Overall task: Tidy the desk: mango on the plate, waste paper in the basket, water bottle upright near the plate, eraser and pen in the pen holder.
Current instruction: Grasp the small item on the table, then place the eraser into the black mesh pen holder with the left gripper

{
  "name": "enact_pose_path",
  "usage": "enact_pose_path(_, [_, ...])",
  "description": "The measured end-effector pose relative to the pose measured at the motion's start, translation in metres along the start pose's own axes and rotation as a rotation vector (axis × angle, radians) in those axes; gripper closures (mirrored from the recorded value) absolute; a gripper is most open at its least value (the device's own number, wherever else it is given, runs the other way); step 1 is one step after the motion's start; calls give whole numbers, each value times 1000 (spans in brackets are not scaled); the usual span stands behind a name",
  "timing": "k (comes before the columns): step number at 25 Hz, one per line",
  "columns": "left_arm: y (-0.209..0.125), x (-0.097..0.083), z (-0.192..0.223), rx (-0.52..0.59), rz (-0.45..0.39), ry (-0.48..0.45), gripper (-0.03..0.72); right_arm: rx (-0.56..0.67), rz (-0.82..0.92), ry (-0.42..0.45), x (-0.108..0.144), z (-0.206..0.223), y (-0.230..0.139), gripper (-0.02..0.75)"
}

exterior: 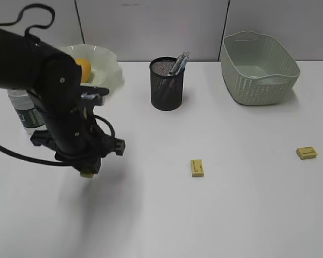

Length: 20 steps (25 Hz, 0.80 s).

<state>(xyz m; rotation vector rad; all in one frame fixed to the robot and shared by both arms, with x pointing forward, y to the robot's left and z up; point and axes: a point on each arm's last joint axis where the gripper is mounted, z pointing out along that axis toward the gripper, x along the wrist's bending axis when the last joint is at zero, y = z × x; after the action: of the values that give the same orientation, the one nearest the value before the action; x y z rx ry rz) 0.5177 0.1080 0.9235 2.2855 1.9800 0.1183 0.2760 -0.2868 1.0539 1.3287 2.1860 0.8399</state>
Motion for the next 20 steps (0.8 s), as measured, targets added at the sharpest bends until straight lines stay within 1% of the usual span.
enact_pose_path(5, [28, -9, -39, -133, 21, -29, 484, 0, 0, 0, 0, 0, 0, 300])
enact_pose_path(13, [75, -23, -99, -412, 67, -76, 485, 0, 0, 0, 0, 0, 0, 300])
enact_pose_path(16, [88, -28, -115, -529, 89, -108, 485, 0, 0, 0, 0, 0, 0, 300])
enact_pose_path(20, [100, -35, -127, -669, 111, -176, 485, 0, 0, 0, 0, 0, 0, 300])
